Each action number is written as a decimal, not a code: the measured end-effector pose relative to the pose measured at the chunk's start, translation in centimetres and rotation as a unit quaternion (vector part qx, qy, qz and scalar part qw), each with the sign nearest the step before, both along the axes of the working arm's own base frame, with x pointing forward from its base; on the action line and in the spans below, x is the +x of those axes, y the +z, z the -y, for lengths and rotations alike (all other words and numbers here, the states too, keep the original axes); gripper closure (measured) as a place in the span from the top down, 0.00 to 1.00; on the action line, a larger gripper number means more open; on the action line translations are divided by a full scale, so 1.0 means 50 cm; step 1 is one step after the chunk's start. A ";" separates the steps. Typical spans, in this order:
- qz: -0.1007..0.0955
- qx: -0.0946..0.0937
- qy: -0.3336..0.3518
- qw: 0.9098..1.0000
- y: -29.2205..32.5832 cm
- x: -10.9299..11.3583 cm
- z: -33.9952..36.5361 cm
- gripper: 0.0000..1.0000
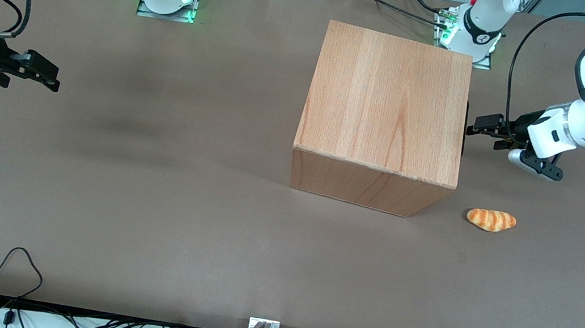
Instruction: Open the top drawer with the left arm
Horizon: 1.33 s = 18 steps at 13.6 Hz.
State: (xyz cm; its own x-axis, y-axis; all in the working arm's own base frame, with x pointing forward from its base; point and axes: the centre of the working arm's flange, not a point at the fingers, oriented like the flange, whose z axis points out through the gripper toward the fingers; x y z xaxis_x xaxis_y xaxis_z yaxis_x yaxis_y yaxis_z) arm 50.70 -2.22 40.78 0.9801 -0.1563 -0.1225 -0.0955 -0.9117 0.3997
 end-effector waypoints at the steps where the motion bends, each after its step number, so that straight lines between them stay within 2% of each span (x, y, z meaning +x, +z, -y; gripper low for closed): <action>1: 0.000 -0.002 0.001 1.000 0.000 0.000 0.000 1.00; 18: 0.002 0.004 -0.003 1.000 -0.052 -0.006 0.030 1.00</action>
